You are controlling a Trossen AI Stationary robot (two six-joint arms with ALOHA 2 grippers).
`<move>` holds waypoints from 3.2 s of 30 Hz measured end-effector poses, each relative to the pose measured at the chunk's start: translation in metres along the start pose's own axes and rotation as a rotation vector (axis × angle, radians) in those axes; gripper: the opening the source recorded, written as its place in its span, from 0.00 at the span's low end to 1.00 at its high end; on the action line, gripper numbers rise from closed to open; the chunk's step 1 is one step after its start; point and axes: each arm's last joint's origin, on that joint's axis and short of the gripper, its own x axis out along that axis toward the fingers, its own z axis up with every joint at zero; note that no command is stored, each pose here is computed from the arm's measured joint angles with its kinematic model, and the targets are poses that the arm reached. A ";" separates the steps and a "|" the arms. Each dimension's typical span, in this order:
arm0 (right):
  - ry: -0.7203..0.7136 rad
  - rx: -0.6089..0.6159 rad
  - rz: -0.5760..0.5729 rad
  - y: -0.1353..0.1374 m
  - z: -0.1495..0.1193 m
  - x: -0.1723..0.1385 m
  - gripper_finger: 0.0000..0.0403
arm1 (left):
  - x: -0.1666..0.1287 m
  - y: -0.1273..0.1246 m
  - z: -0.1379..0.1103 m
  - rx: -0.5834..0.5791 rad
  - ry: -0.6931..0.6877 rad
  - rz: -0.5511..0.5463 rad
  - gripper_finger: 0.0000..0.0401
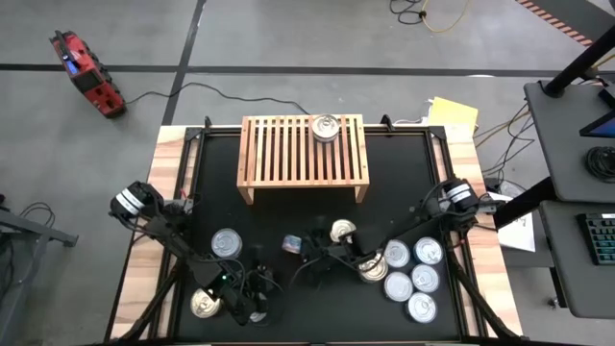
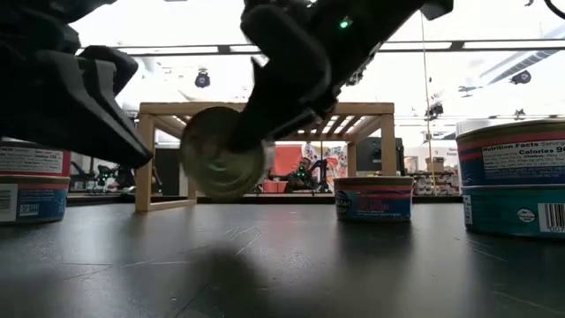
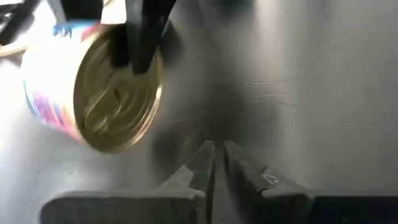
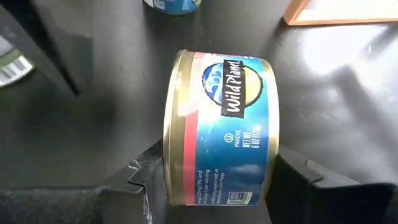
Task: Stack canned seafood by type on shelf
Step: Stack the blue and pink tuna can on top of the blue and pink tuna can
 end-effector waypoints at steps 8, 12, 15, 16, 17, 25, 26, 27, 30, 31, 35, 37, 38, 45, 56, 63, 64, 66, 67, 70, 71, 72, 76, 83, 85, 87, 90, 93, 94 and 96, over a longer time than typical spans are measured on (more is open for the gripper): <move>-0.028 0.031 0.022 -0.019 0.002 -0.039 0.47 | -0.006 0.002 0.011 0.056 0.002 0.084 0.25; -0.060 0.072 0.032 -0.031 -0.001 -0.060 0.47 | -0.010 0.003 0.019 0.124 -0.006 0.136 0.28; -0.119 0.104 0.053 -0.039 -0.009 -0.072 0.47 | -0.012 0.005 0.026 0.188 -0.038 0.188 0.28; -0.143 0.117 0.060 -0.042 -0.012 -0.076 0.47 | -0.013 0.005 0.028 0.208 -0.048 0.204 0.28; -0.171 0.131 0.070 -0.045 -0.015 -0.080 0.47 | -0.015 0.006 0.030 0.227 -0.055 0.213 0.28; -0.361 0.254 0.158 -0.068 -0.033 -0.108 0.47 | -0.036 0.025 0.049 0.332 -0.095 0.210 0.20; -0.383 0.264 0.182 -0.071 -0.033 -0.109 0.47 | -0.041 0.029 0.054 0.341 -0.104 0.191 0.19; -0.397 0.272 0.201 -0.073 -0.035 -0.110 0.47 | -0.045 0.034 0.058 0.348 -0.113 0.178 0.18; -0.428 0.303 0.243 -0.077 -0.038 -0.109 0.47 | -0.054 0.047 0.069 0.351 -0.161 0.076 0.16; -0.428 0.308 0.251 -0.079 -0.038 -0.107 0.47 | -0.055 0.051 0.073 0.356 -0.185 0.003 0.15; -0.413 0.329 0.259 -0.081 -0.041 -0.100 0.47 | -0.058 0.071 0.083 0.339 -0.373 -0.269 0.12; -0.403 0.326 0.254 -0.081 -0.042 -0.097 0.47 | -0.056 0.082 0.081 0.312 -0.447 -0.311 0.12; -0.408 0.330 0.255 -0.080 -0.042 -0.096 0.47 | -0.054 0.088 0.077 0.293 -0.467 -0.301 0.11; -0.424 0.325 0.261 -0.080 -0.040 -0.097 0.47 | -0.044 0.121 0.057 -0.083 -0.679 -0.184 0.11; -0.496 0.258 0.257 -0.074 -0.040 -0.085 0.47 | -0.030 0.130 0.030 -0.385 -0.658 -0.153 0.26; -0.539 0.222 0.295 -0.067 -0.043 -0.071 0.47 | -0.021 0.124 0.024 -0.419 -0.604 -0.162 0.50; -0.541 0.215 0.309 -0.066 -0.044 -0.068 0.47 | -0.019 0.124 0.023 -0.426 -0.595 -0.136 0.53; -0.540 0.198 0.332 -0.064 -0.045 -0.065 0.47 | -0.016 0.123 0.021 -0.425 -0.582 -0.114 0.60; -0.534 0.190 0.335 -0.063 -0.046 -0.063 0.47 | -0.014 0.122 0.021 -0.421 -0.575 -0.112 0.63; -0.537 0.185 0.336 -0.061 -0.048 -0.060 0.47 | -0.009 0.119 0.018 -0.409 -0.557 -0.111 0.71; -0.543 0.178 0.333 -0.061 -0.048 -0.060 0.47 | -0.008 0.119 0.018 -0.408 -0.556 -0.112 0.73; -0.556 0.175 0.333 -0.061 -0.048 -0.059 0.47 | -0.007 0.118 0.017 -0.406 -0.552 -0.113 0.75; -0.564 0.152 0.326 -0.060 -0.048 -0.057 0.47 | -0.002 0.113 0.016 -0.379 -0.537 -0.166 0.79; -0.583 0.107 0.318 -0.057 -0.042 -0.055 0.47 | 0.007 0.109 0.023 -0.367 -0.534 -0.166 0.79; -0.589 0.095 0.318 -0.054 -0.038 -0.051 0.47 | 0.010 0.108 0.027 -0.355 -0.537 -0.161 0.79; -0.584 0.074 0.328 -0.052 -0.038 -0.048 0.47 | 0.013 0.107 0.030 -0.346 -0.537 -0.154 0.79; -0.587 0.063 0.331 -0.049 -0.035 -0.044 0.47 | 0.014 0.108 0.032 -0.338 -0.537 -0.149 0.78; -0.581 0.060 0.330 -0.049 -0.035 -0.043 0.47 | 0.014 0.108 0.031 -0.324 -0.536 -0.145 0.76; -0.580 0.060 0.330 -0.049 -0.035 -0.043 0.47 | 0.014 0.108 0.031 -0.324 -0.538 -0.146 0.75; -0.581 0.057 0.329 -0.049 -0.035 -0.044 0.47 | 0.014 0.108 0.031 -0.324 -0.538 -0.149 0.71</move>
